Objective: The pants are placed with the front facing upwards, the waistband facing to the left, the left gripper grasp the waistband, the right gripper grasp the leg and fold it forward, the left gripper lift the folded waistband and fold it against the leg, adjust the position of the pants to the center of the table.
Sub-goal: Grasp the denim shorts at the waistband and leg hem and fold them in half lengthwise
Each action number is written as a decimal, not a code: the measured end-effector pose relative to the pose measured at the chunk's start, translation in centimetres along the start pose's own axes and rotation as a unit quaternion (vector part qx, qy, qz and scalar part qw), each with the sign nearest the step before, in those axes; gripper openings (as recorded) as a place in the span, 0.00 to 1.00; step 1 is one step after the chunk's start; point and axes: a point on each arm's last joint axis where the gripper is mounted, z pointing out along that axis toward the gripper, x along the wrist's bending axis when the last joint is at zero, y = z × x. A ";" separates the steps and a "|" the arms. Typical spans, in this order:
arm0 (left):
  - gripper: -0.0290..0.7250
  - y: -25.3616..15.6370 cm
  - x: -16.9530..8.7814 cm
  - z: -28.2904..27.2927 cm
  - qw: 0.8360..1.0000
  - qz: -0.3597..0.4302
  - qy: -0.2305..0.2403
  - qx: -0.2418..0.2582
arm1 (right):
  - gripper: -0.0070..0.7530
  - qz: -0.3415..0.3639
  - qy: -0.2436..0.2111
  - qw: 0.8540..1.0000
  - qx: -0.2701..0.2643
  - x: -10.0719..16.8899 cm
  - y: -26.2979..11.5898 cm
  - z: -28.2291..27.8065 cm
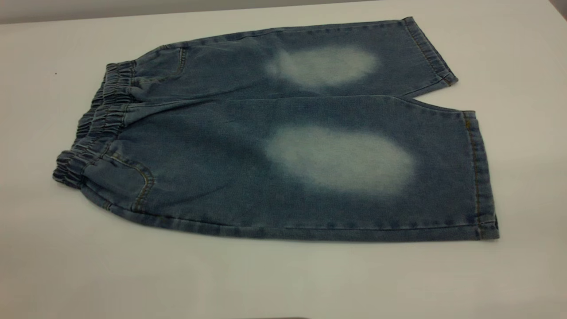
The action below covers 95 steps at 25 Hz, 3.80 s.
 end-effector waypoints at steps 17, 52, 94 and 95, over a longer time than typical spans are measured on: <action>0.77 0.0 0.0 0.0 1.000 0.000 0.000 0.000 | 0.65 0.000 0.000 1.000 0.000 0.0 0.0 0.0; 0.77 0.0 0.0 0.0 1.000 -0.005 0.000 0.000 | 0.65 0.008 0.012 1.000 -0.002 0.2 0.0 0.0; 0.77 3.6 0.1 31.2 0.940 -0.160 0.017 0.302 | 0.66 -0.007 0.111 0.994 0.003 1.8 10.8 3.3; 0.77 3.3 0.1 31.6 0.938 -0.159 0.018 0.308 | 0.66 -0.007 0.111 0.994 0.003 1.8 10.8 3.3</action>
